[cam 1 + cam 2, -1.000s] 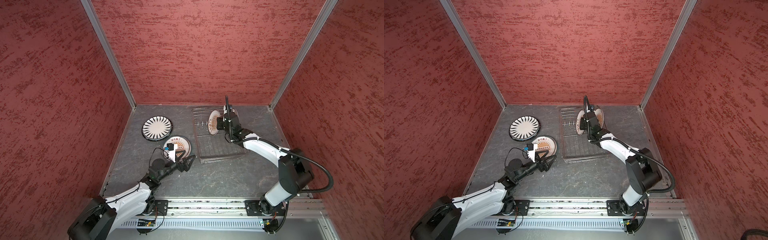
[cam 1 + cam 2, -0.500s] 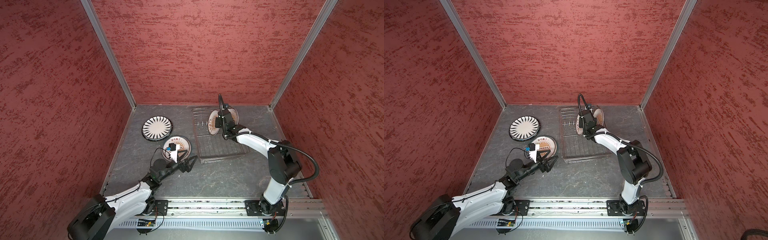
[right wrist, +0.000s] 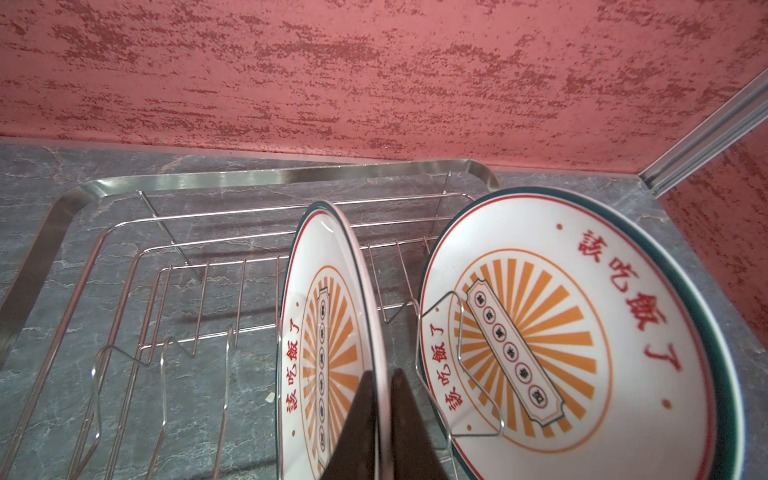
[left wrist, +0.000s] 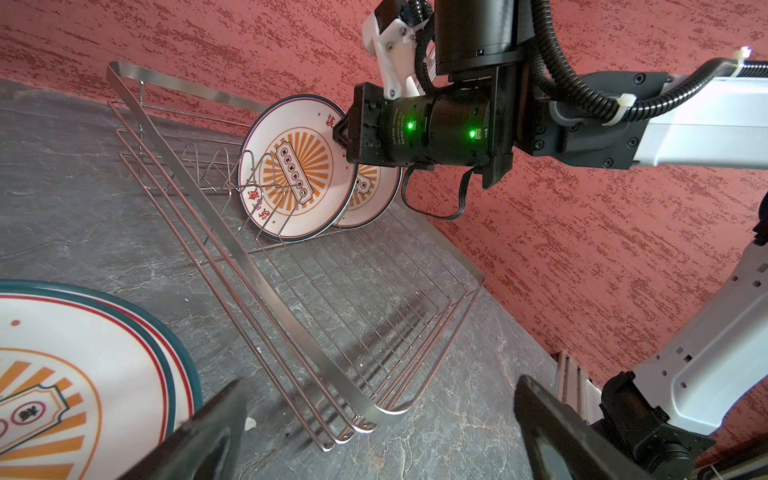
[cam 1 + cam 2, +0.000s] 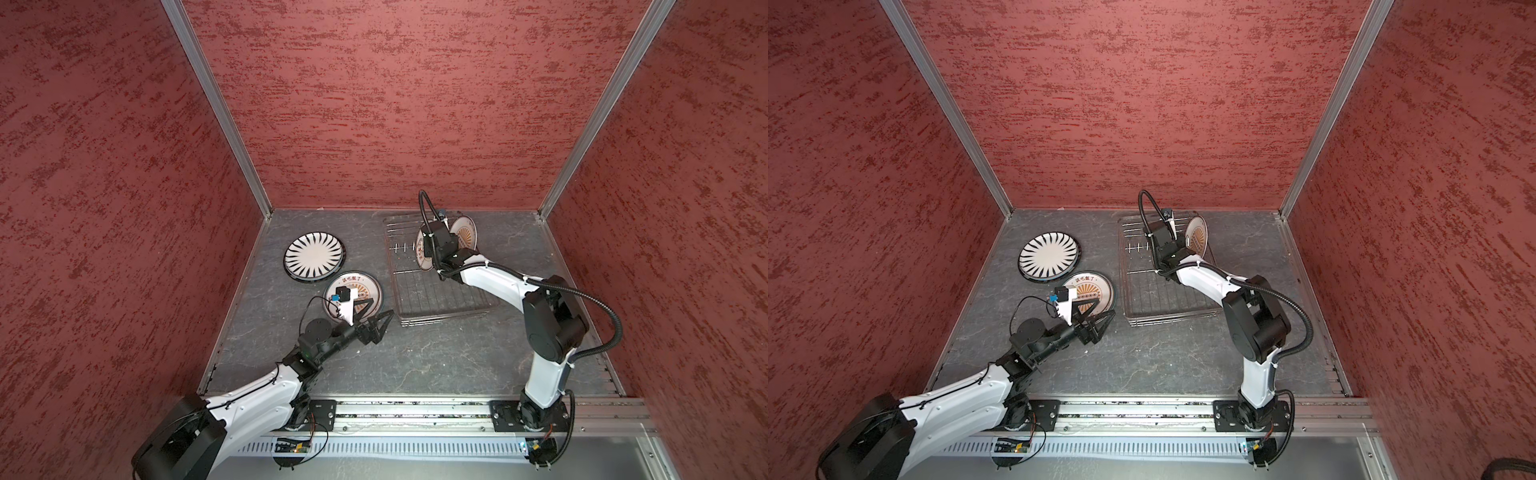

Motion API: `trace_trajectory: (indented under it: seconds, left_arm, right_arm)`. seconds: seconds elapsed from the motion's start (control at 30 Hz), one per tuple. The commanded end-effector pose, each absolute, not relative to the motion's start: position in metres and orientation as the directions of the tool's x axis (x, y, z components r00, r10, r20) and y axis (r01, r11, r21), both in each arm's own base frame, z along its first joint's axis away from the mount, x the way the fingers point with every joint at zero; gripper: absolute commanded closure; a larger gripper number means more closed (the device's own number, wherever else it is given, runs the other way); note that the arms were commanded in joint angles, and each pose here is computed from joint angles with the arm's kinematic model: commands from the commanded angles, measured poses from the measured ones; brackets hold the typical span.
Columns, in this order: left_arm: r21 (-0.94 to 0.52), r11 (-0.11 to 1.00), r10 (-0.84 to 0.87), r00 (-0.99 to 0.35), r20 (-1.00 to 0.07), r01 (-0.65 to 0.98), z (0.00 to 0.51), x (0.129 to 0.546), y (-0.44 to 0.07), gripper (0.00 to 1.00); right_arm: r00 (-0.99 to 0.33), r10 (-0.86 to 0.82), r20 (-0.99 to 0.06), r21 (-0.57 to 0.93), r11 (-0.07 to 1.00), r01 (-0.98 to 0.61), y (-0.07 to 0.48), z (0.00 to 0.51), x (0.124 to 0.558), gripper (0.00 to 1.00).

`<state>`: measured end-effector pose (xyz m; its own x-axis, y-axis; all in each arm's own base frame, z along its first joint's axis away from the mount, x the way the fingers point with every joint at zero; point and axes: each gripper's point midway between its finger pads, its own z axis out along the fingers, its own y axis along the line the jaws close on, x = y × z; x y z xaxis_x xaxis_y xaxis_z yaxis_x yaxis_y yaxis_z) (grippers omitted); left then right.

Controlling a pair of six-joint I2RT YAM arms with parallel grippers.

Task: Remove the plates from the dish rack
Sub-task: 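Grasp the top rim of the next sunburst plate in the rack with the right gripper, then lift the sunburst plate out of the rack and carry it toward the left gripper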

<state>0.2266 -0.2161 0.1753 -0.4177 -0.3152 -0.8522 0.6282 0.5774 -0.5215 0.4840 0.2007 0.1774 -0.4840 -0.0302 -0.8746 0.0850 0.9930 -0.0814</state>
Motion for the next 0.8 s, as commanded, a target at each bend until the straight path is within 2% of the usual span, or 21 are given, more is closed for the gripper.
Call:
trace_trajectory:
  seconds: [0.0,0.77]
  left_arm:
    - [-0.507,0.582,-0.316,-0.397,-0.861,0.636,0.183,0.229,-0.217,0.01]
    - [-0.505,0.596,-0.325,-0.388,-0.862,0.624,0.183,0.230,-0.213,0.01]
  right_arm:
    - [-0.463,-0.045,-0.885,-0.109,0.988,0.112,0.199,0.189,0.488,0.92]
    - [-0.320,-0.064,-0.945,-0.111,0.985,0.132,0.195,0.252,0.469,0.98]
